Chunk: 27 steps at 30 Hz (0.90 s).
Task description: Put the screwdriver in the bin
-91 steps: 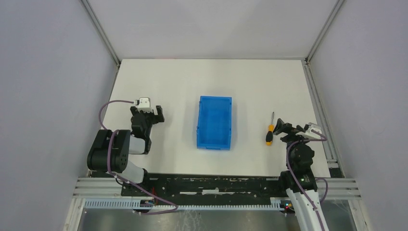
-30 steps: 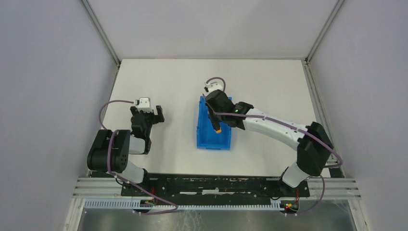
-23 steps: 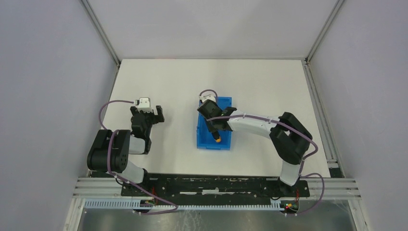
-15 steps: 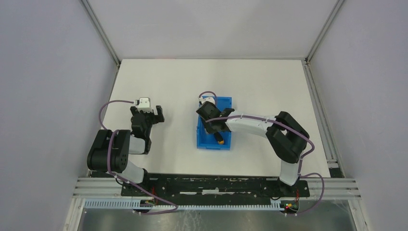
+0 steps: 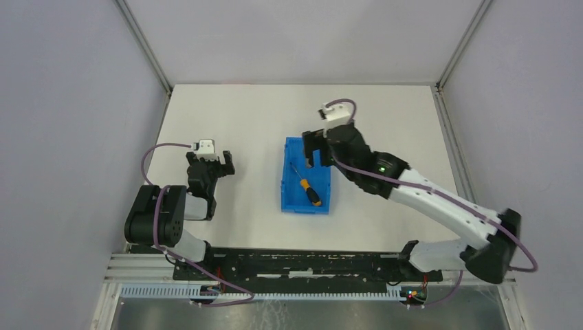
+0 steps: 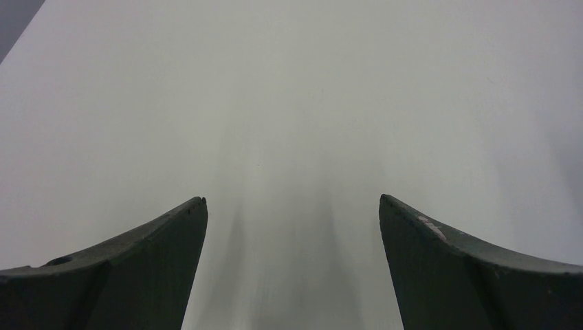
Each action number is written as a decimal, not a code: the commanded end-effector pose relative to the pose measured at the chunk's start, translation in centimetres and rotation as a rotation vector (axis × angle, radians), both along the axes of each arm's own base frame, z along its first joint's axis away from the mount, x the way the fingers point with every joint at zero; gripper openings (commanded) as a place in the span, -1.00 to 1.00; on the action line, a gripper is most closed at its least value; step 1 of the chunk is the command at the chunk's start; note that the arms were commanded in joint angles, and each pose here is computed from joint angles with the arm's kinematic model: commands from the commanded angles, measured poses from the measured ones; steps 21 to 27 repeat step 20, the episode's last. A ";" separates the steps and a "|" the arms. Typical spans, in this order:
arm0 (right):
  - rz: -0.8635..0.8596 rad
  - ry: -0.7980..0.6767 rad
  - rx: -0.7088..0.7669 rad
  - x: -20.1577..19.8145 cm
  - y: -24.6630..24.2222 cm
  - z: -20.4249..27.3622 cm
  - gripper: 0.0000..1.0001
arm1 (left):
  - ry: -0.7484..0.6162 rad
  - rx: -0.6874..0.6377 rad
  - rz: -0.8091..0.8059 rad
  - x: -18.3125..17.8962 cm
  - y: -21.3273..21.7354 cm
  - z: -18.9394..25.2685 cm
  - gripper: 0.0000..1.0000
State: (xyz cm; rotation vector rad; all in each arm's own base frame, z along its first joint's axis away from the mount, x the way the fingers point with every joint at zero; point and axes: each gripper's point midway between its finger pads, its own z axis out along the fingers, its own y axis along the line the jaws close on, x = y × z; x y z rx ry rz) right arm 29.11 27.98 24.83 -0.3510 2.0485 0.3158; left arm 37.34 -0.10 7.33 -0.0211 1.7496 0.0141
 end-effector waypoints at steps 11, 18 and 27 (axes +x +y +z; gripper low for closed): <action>-0.360 0.028 -0.142 -2.7 -20.0 -14.1 0.96 | -0.055 -0.017 0.003 0.7 0.0 1.4 1.00; -0.394 0.032 -0.146 -4.0 -21.3 -18.8 0.96 | -0.056 -0.017 0.003 0.7 0.0 1.4 1.00; -0.402 0.021 -0.141 -3.9 -21.4 -18.8 0.96 | -0.054 -0.017 0.003 0.6 0.0 1.4 1.00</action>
